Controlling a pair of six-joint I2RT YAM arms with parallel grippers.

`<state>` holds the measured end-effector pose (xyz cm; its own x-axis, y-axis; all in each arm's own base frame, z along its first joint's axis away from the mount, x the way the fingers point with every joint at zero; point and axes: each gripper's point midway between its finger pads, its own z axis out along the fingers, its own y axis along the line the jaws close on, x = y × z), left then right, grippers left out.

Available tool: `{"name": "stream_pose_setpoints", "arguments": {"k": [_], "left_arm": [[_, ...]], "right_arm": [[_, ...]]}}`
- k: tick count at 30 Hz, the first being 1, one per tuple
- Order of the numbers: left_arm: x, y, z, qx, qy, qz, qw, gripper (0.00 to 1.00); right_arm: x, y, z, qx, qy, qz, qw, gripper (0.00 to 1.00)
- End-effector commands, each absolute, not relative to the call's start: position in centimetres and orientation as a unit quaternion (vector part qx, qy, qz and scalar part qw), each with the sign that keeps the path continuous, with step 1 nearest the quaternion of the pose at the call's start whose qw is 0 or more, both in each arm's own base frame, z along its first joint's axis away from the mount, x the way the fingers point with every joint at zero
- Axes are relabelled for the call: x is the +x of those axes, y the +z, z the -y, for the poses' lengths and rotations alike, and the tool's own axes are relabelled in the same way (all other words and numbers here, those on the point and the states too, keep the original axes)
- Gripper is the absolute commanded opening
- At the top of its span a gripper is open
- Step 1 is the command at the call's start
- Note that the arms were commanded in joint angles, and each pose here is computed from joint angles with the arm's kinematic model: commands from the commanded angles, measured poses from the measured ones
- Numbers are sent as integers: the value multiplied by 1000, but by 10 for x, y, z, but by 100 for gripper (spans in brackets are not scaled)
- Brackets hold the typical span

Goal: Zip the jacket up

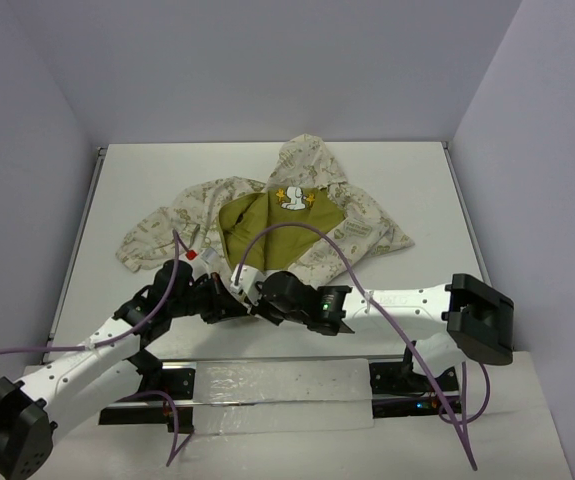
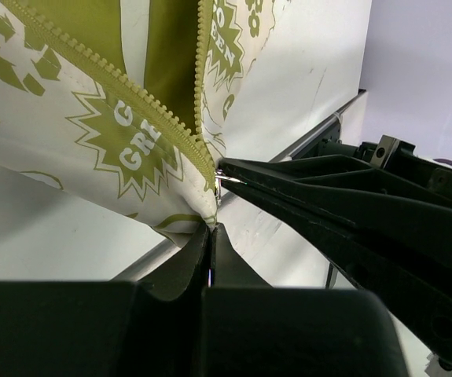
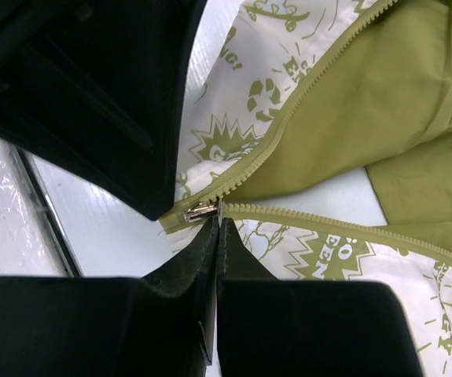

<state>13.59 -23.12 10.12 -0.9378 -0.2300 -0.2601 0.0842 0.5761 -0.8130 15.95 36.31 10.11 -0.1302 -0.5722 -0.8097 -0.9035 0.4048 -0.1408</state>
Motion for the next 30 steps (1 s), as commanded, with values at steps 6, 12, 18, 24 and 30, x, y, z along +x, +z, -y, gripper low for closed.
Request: {"name": "stream_pose_setpoints", "arguments": {"k": [6, 12, 18, 24, 30], "left_arm": [[115, 98, 228, -34, -470, -871, 139, 0], [113, 94, 224, -44, -460, -876, 137, 0], [115, 86, 224, -49, -447, -884, 129, 0], [132, 79, 227, -45, -425, -892, 147, 0], [150, 75, 234, -21, -403, -902, 156, 0]], "right_arm": [[214, 125, -365, -462, 162, -747, 449, 0], [238, 132, -355, -436, 146, -761, 458, 0], [244, 136, -348, -433, 143, -764, 456, 0], [219, 135, -344, -467, 180, -758, 418, 0], [207, 133, -336, -476, 191, -758, 402, 0]]}}
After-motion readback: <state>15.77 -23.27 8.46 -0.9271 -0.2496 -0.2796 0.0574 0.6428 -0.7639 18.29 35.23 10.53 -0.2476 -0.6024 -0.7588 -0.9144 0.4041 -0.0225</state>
